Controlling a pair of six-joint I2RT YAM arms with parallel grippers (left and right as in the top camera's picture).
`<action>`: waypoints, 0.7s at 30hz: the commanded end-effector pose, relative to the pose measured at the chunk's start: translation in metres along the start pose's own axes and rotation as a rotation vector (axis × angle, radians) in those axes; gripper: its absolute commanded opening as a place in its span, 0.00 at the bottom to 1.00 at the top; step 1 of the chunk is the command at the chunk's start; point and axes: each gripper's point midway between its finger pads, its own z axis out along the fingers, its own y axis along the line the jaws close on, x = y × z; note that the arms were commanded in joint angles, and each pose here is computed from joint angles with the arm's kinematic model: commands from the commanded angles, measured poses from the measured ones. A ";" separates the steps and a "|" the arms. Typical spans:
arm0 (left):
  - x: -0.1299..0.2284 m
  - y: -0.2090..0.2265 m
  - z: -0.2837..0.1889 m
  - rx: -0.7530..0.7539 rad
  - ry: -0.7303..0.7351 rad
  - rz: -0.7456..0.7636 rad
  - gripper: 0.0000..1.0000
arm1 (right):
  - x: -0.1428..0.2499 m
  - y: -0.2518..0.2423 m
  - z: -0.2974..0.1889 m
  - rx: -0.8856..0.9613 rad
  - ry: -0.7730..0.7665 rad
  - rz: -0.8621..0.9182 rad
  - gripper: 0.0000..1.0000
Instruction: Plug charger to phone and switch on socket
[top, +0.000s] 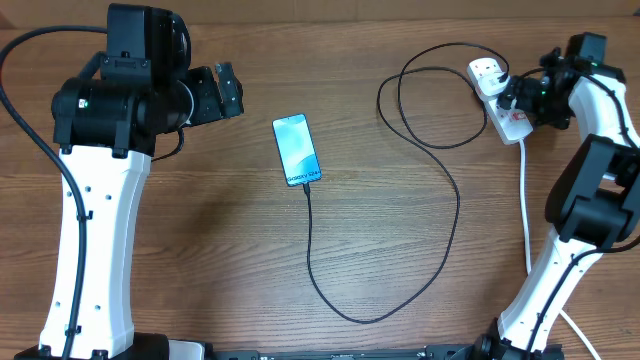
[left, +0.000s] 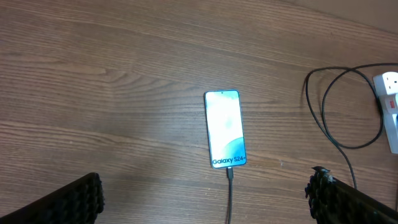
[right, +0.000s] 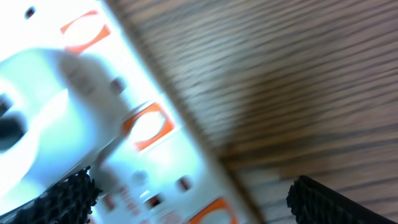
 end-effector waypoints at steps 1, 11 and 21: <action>-0.001 0.002 0.002 -0.007 0.001 0.015 1.00 | -0.019 0.022 -0.047 -0.026 -0.085 -0.032 1.00; -0.001 0.002 0.002 -0.007 0.001 0.015 1.00 | -0.016 0.044 -0.191 -0.033 -0.228 -0.029 1.00; -0.001 0.002 0.002 -0.007 0.001 0.015 1.00 | 0.042 0.073 -0.297 -0.116 -0.256 0.010 1.00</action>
